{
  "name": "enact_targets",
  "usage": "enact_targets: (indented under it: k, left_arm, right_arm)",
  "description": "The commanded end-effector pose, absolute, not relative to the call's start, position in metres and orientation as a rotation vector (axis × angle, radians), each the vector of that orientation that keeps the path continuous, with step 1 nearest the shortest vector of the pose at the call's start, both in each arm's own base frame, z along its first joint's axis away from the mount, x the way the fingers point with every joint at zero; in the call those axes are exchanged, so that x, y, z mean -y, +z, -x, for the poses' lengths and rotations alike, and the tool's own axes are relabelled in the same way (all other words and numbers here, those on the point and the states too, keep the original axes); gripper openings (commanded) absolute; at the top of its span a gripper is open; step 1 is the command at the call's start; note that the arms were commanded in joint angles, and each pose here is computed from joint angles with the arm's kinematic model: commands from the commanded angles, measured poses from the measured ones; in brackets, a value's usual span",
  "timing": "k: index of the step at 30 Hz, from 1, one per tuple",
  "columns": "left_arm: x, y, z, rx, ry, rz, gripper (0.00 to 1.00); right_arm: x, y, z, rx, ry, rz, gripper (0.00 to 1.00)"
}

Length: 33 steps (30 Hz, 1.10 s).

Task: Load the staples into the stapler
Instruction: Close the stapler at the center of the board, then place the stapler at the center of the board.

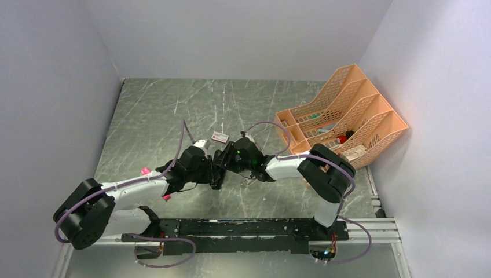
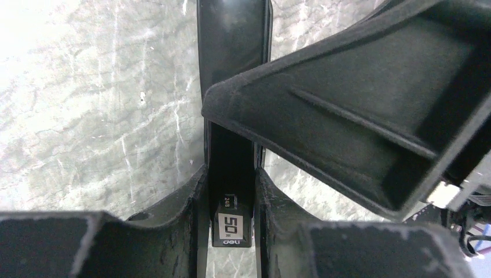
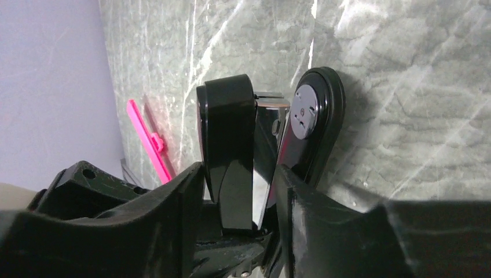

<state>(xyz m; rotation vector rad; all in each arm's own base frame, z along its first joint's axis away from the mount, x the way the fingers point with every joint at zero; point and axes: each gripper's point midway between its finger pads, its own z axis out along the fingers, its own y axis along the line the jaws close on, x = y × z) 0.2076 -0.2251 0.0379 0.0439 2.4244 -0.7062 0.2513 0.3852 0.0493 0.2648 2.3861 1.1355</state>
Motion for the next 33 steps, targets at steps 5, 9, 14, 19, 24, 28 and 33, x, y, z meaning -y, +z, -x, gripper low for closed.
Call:
enact_targets:
  k: [5, 9, 14, 19, 24, 28, 33]
  left_arm:
    - [0.213, 0.068, -0.241, -2.368, -0.485, -0.088, 0.07]
    - [0.214, 0.083, -0.26, -2.337, -0.423, -0.19, 0.13]
    - [0.231, 0.078, -0.279, -2.352, -0.364, -0.484, 0.17]
    - [0.257, 0.059, -0.284, -2.391, -0.401, -0.68, 0.17]
    - [0.26, 0.039, -0.283, -2.444, -0.31, -0.768, 0.19]
    - [0.258, 0.028, -0.273, -2.483, -0.277, -0.775, 0.31]
    - [0.26, 0.059, -0.276, -2.409, -0.309, -0.683, 0.61]
  right_arm:
    - [-0.347, 0.093, -0.261, -2.221, 1.014, -0.259, 0.75]
    - [-0.299, 0.106, -0.267, -2.124, 0.861, -0.351, 0.77]
    - [-0.248, 0.131, -0.267, -1.987, 0.759, -0.382, 0.79]
    - [-0.215, 0.155, -0.263, -1.877, 0.701, -0.373, 0.82]
    - [-0.191, 0.161, -0.257, -1.828, 0.659, -0.394, 0.84]
    - [-0.179, 0.169, -0.256, -1.794, 0.622, -0.384, 0.9]
    - [-0.168, 0.188, -0.259, -1.763, 0.522, -0.316, 1.0]
